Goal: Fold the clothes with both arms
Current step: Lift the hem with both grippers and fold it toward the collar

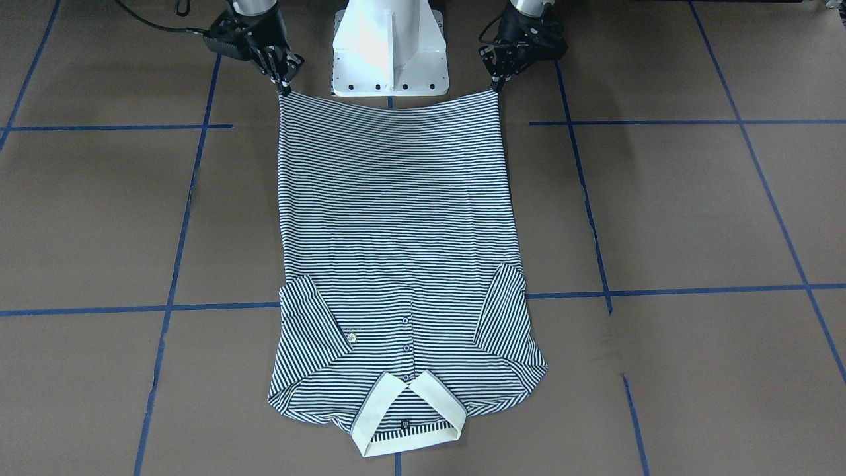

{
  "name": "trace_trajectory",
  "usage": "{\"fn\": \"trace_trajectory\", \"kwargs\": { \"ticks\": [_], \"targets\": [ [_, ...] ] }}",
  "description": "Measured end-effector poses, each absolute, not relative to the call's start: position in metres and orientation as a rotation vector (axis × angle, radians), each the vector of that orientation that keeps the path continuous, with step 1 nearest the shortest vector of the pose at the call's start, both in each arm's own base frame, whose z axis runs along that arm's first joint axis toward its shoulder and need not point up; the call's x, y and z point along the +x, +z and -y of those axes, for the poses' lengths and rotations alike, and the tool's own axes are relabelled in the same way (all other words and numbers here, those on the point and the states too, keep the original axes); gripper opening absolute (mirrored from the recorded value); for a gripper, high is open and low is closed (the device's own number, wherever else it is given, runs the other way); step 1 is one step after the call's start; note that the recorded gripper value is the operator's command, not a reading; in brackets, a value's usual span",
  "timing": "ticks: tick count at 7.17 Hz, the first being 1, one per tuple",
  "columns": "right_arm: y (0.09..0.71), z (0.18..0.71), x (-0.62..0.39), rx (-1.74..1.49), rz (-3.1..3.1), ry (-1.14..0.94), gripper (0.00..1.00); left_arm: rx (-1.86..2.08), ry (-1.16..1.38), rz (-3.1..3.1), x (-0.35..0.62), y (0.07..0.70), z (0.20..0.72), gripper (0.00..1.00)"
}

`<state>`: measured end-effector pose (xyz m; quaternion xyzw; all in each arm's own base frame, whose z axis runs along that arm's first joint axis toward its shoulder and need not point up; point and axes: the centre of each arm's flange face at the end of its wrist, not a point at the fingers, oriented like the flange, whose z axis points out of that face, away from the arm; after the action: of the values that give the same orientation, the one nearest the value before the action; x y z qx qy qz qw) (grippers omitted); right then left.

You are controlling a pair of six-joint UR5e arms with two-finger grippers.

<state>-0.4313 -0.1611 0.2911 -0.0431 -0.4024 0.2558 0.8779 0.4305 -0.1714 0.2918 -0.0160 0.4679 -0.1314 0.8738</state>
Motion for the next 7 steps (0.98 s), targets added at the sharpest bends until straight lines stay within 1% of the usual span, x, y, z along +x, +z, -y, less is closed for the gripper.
{"fn": "trace_trajectory", "kwargs": {
  "ticks": [2,3,4,6,7],
  "targets": [
    [0.277,0.152,-0.412,-0.106,0.840,0.537,0.00,-0.107,-0.308,-1.011,0.420,0.275,0.159,0.00],
    [0.271,0.164,-0.405,-0.093,0.856,0.565,0.00,-0.118,-0.323,-1.023,0.417,0.269,0.163,0.00],
    [0.266,0.184,-0.399,-0.066,0.873,0.605,0.00,-0.096,-0.340,-1.037,0.414,0.263,0.179,0.00],
    [0.253,0.251,-0.394,0.043,0.898,0.640,0.00,0.056,-0.361,-1.040,0.403,0.251,0.251,0.00],
    [0.250,0.294,-0.405,0.100,0.884,0.648,0.00,0.155,-0.371,-1.015,0.404,0.249,0.304,0.00]
  ]
}}
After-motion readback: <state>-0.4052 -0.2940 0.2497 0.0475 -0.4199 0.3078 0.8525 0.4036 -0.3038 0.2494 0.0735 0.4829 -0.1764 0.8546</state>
